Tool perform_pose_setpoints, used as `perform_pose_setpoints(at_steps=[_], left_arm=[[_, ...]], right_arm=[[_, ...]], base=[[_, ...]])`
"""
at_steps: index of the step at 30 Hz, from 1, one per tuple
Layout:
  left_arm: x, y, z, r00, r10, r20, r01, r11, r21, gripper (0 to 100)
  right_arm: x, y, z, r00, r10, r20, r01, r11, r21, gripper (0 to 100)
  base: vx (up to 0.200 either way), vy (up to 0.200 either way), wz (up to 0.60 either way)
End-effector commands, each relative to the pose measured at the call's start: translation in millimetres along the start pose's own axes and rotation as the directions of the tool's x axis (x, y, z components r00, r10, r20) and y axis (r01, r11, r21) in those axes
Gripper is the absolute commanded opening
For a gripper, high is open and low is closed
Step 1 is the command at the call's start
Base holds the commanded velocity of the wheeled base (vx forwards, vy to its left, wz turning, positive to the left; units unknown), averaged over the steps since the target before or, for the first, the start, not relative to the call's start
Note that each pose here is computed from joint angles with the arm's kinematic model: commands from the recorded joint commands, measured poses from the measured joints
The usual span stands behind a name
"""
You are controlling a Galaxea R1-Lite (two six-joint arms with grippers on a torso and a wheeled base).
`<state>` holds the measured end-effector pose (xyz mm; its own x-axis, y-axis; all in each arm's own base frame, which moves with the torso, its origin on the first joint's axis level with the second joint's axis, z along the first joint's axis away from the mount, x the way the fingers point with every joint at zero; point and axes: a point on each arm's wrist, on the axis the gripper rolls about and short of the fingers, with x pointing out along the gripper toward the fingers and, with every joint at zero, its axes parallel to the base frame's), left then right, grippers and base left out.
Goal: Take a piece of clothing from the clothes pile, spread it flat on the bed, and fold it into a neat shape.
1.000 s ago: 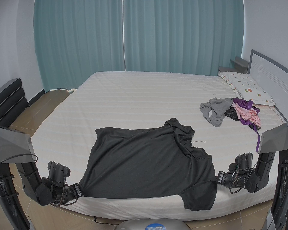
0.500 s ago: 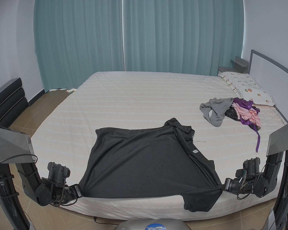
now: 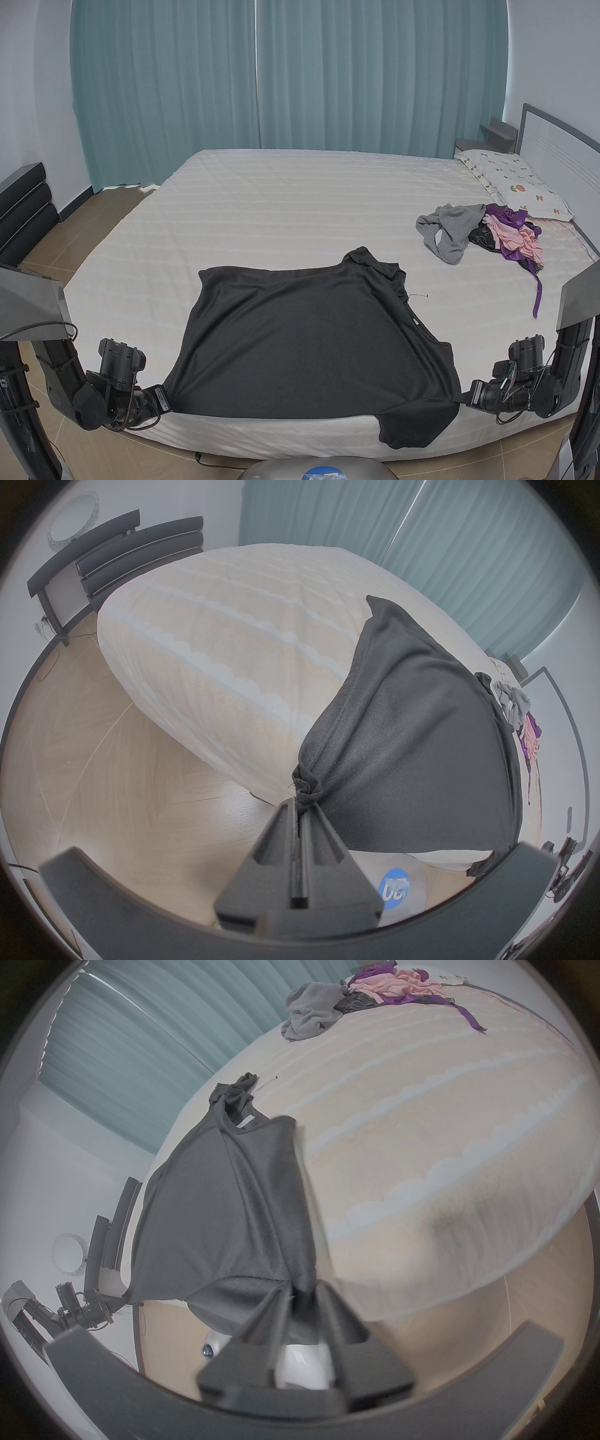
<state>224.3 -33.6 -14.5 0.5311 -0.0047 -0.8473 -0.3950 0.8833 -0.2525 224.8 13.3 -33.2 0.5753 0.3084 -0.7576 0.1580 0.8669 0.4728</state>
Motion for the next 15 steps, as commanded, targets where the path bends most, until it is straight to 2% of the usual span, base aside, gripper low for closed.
perform_pose_setpoints(at_steps=[1, 2, 9, 10, 15], left_arm=[[0, 0, 0, 1.0, -0.001, -0.001, 0.001, 1.0, -0.004, 0], [0, 0, 0, 1.0, -0.003, -0.002, 0.003, 1.0, -0.004, 100], [-2, -1, 2, 1.0, -0.013, 0.014, 0.013, 1.0, -0.006, 100], [-4, -2, 6, 0.999, -0.023, 0.032, 0.023, 1.0, -0.011, 100], [-7, -3, 21, 0.995, -0.027, 0.091, 0.031, 0.998, -0.046, 100]], right_arm=[[3, -1, 1, 0.999, 0.03, 0.021, -0.03, 1.0, 0.005, 100], [2, 0, 3, 0.998, 0.046, 0.04, -0.046, 0.999, 0.002, 100], [-6, 3, 14, 0.986, 0.095, 0.14, -0.101, 0.994, 0.033, 100], [-8, 3, 18, 0.978, 0.106, 0.179, -0.116, 0.992, 0.047, 100], [-9, 4, 23, 0.967, 0.126, 0.222, -0.146, 0.986, 0.078, 100]], base=[[0.0, 0.0, 0.0], [0.0, 0.0, 0.0], [0.0, 0.0, 0.0], [0.0, 0.0, 0.0], [0.0, 0.0, 0.0]])
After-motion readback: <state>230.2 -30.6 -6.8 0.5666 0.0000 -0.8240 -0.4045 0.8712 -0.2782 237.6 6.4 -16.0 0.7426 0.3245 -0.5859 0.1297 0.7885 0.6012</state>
